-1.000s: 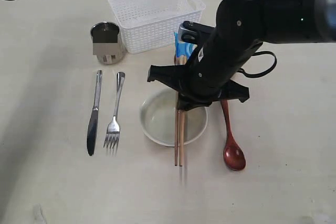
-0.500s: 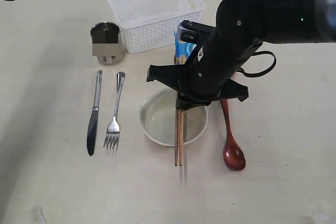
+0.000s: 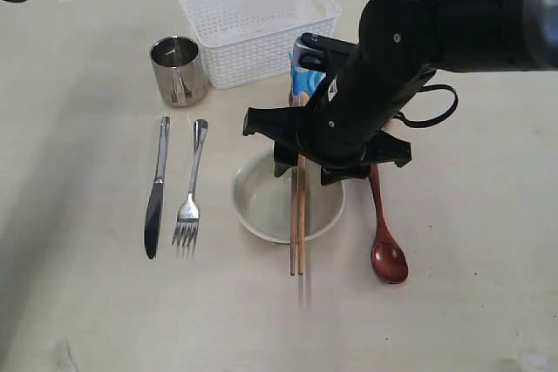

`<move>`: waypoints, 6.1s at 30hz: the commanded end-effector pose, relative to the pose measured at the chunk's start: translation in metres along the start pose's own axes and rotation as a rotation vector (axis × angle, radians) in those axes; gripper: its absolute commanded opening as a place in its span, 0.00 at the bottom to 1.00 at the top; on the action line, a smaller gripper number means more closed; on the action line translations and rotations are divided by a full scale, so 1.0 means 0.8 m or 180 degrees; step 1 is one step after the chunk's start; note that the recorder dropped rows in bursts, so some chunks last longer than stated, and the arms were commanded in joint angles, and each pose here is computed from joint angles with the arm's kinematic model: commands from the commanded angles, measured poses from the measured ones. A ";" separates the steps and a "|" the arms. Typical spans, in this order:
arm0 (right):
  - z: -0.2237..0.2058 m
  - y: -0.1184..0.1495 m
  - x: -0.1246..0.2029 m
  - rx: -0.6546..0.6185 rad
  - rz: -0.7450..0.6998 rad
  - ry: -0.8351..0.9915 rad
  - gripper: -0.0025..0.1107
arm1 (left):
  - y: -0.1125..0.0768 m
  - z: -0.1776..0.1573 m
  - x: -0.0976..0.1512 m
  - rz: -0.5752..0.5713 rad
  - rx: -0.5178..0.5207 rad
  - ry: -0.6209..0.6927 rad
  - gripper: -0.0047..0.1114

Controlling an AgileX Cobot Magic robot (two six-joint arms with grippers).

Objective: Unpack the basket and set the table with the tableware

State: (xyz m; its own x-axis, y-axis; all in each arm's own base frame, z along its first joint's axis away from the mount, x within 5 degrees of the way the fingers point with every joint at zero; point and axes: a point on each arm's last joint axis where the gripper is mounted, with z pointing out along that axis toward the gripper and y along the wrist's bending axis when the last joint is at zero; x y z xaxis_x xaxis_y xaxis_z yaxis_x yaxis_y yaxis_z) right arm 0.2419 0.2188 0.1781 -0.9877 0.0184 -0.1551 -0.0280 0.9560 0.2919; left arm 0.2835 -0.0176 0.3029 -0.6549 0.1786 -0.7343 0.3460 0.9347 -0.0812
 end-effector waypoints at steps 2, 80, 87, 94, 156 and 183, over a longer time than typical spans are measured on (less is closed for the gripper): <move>-0.001 0.003 -0.001 -0.0051 -0.0152 -0.0026 0.50 | 0.000 -0.002 0.002 0.0008 -0.0003 0.0002 0.04; -0.218 -0.226 0.186 0.1374 -0.1277 -0.4511 0.03 | 0.006 -0.003 -0.010 -0.0338 -0.0171 -0.0333 0.04; -0.148 -0.251 0.211 0.1372 -0.1081 -0.4298 0.03 | 0.006 -0.003 -0.010 -0.0338 -0.0171 -0.0333 0.04; -0.135 -0.255 0.218 0.1315 -0.0940 -0.3943 0.03 | 0.006 -0.003 -0.010 -0.0338 -0.0171 -0.0333 0.04; -0.121 -0.260 0.224 0.1250 -0.0773 -0.3507 0.03 | -0.128 -0.261 0.173 0.0370 -0.0552 -0.2783 0.04; -0.121 -0.260 0.224 0.1220 -0.0725 -0.3517 0.03 | -0.054 -0.112 0.293 -0.0468 -0.1551 -0.1697 0.04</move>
State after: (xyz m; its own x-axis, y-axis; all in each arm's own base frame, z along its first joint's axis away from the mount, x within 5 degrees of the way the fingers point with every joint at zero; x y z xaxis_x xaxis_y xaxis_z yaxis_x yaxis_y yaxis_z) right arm 0.0562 -0.0047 0.1815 -0.2919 -0.1035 -0.9508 0.0389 0.9920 -0.1200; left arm 0.0553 0.0110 0.1974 -0.2078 0.0024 -0.9782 -0.1334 0.9906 0.0308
